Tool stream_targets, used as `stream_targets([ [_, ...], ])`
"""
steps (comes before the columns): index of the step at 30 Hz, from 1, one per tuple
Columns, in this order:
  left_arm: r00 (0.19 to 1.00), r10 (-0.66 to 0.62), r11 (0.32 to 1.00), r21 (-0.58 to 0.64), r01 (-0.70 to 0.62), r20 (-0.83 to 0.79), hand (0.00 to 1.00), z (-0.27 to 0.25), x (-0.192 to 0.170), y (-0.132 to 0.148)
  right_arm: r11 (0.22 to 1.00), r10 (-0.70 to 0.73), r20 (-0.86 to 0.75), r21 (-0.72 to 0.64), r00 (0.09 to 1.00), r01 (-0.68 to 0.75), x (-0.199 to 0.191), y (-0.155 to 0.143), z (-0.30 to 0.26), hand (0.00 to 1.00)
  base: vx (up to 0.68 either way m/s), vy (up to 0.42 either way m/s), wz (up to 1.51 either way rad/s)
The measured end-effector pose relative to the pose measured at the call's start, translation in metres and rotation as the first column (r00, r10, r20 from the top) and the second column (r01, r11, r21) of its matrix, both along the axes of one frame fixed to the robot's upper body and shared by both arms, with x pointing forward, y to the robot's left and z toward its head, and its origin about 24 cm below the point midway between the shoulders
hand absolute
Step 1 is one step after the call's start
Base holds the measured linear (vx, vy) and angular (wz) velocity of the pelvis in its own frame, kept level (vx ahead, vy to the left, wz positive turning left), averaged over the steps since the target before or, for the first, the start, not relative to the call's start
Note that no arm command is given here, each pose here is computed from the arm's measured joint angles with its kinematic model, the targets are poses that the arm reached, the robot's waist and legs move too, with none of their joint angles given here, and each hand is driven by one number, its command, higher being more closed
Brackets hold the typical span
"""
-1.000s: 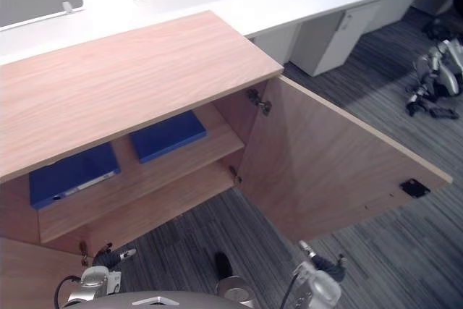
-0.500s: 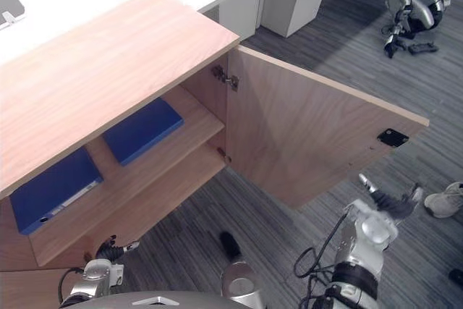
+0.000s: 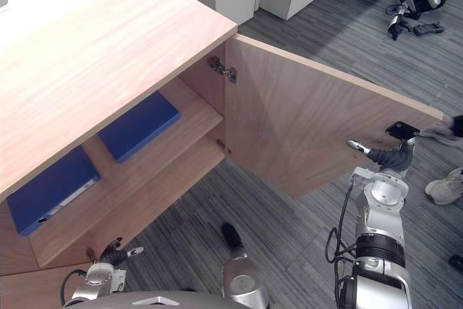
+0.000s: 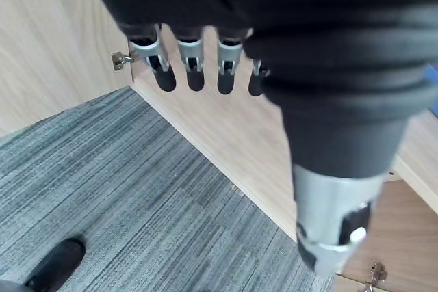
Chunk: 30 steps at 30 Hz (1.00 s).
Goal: Walk over to the cabinet, pick up the folder, carry it to the office cabinet, place the folder inside the office cabinet, then close the office cabinet door
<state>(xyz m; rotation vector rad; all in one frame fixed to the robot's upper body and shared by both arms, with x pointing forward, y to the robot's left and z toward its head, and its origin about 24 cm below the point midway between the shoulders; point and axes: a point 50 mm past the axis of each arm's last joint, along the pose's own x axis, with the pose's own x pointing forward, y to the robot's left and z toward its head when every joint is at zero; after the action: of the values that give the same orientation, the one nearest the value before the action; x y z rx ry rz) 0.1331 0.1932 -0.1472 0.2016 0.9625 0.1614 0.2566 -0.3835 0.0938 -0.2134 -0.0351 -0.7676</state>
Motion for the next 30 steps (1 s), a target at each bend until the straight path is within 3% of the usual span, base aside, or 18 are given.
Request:
stream_targets([
  [10,0.999,-0.009,1.0,0.002,0.009,-0.032,0.0,-0.004,-0.012,-0.003,1.0,0.014,0.024,0.028,1.0,-0.014,-0.014,0.015,-0.013,0.0,-0.06,-0.076,0.09],
  [19,0.999,-0.03,0.999,0.015,0.03,-0.026,0.0,-0.003,-0.006,-0.002,0.975,0.146,0.032,0.162,0.989,-0.149,-0.052,0.084,-0.055,0.0,-0.03,-0.075,-0.18],
  [23,0.998,-0.05,0.999,0.018,0.05,-0.026,0.0,-0.002,-0.003,-0.004,0.938,0.264,0.031,0.224,0.964,-0.264,-0.072,0.119,-0.066,0.0,-0.06,-0.069,-0.27],
  [30,0.994,-0.104,0.994,0.039,0.105,-0.028,0.0,-0.001,0.0,-0.005,0.864,0.434,0.017,0.276,0.901,-0.422,-0.096,0.154,-0.07,0.0,-0.1,-0.084,-0.08],
])
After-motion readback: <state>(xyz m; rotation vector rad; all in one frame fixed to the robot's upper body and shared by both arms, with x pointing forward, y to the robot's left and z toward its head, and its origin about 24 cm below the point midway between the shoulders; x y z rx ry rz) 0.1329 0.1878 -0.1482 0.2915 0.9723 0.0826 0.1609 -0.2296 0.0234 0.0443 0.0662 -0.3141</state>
